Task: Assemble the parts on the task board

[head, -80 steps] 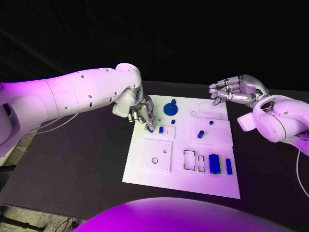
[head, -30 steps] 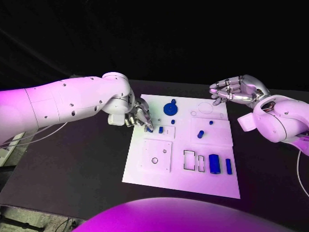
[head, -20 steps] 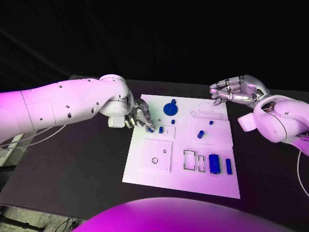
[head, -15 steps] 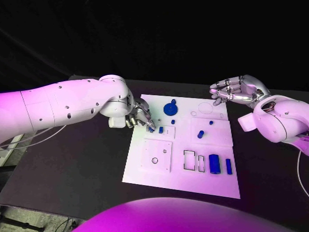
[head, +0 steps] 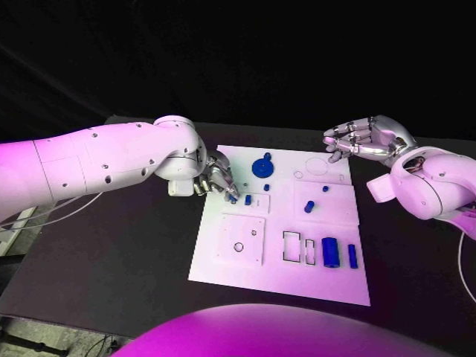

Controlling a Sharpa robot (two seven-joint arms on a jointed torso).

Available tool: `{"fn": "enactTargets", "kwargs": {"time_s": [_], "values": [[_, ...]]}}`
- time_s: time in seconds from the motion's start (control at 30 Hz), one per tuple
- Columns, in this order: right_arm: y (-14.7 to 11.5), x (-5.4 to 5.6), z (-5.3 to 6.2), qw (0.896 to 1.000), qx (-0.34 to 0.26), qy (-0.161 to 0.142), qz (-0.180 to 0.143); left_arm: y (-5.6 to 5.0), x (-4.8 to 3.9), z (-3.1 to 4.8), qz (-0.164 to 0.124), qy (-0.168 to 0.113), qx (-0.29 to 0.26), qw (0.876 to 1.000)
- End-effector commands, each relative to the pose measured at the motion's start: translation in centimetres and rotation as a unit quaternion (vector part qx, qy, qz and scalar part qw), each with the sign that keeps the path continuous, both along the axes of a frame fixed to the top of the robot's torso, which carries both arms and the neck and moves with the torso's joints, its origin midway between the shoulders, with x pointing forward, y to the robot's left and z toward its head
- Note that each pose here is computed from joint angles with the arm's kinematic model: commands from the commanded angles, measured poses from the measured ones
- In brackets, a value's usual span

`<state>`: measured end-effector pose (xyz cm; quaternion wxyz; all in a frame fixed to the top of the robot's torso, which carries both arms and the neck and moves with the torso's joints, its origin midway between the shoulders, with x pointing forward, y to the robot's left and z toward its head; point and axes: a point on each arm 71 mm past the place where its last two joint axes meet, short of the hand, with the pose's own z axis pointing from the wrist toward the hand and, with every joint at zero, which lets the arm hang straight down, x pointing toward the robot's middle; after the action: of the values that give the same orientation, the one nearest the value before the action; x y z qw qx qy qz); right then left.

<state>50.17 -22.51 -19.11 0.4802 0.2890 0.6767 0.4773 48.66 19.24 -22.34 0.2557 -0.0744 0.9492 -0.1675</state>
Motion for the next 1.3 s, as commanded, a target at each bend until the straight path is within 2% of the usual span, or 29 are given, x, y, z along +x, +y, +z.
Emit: {"fn": "enactTargets", "kwargs": {"time_s": [0.03, 0.73, 1.0, 1.3], "values": [[0.2, -0.1, 0.0, 1.0, 0.002, -0.002, 0.007, 0.0, -0.1, -0.2, -0.023, 0.015, 0.017, 0.999], [0.2, -0.1, -0.1, 1.0, 0.002, 0.0, 0.008, -0.6, 1.0, -0.2, -0.047, 0.034, 0.031, 0.998], [0.3, -0.1, -0.2, 1.0, 0.002, 0.0, 0.008, -0.7, 1.13, -0.26, -0.062, 0.054, 0.038, 0.996], [0.3, -0.1, -0.2, 1.0, 0.002, 0.0, 0.008, -0.6, 1.33, -0.26, -0.063, 0.054, 0.042, 0.996]]}}
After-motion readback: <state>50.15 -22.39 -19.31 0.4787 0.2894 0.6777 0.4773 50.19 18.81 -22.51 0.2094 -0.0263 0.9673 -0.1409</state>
